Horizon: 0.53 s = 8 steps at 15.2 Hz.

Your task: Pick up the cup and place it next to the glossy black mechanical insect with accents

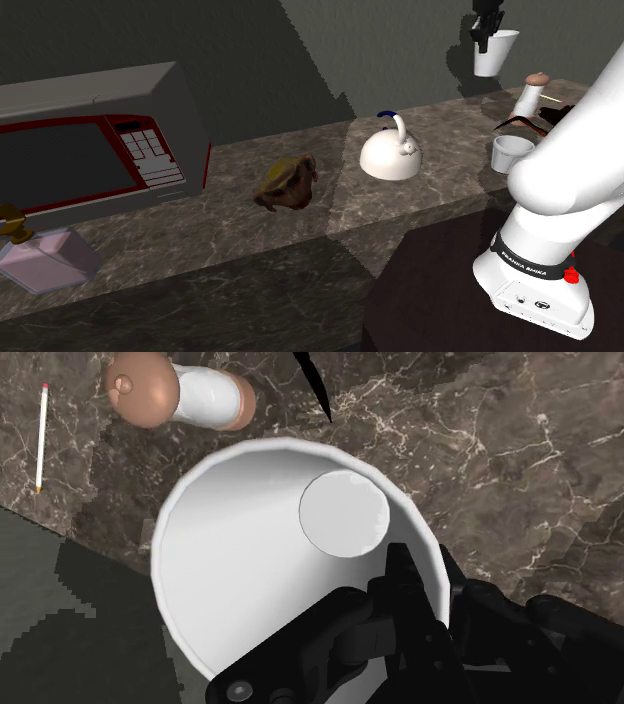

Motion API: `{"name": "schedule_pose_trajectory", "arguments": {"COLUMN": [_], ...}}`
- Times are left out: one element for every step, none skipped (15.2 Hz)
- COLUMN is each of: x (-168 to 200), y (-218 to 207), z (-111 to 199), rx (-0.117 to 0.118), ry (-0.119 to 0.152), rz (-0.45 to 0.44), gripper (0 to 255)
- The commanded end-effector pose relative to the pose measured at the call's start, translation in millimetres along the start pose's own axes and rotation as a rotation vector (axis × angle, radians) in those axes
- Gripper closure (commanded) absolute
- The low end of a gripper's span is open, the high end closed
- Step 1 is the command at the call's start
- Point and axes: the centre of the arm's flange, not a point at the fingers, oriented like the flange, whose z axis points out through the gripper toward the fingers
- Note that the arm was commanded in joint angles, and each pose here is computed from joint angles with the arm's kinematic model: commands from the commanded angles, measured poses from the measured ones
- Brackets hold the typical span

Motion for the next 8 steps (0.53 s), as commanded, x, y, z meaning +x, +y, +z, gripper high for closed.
{"name": "schedule_pose_trajectory", "arguments": {"x": [-14,-22,-32,-32,-31,-31,-30,-29], "y": [20,31,46,45,44,43,41,40], "z": [7,10,15,20,25,30,35,40], "rx": [0.0,0.0,0.0,0.0,0.0,0.0,0.0,0.0], "ry": [0.0,0.0,0.0,0.0,0.0,0.0,0.0,0.0], "rz": [-0.002,-0.002,-0.002,-0.002,-0.002,-0.002,-0.002,-0.002], "gripper": [255,255,255,255,255,255,255,255]}}
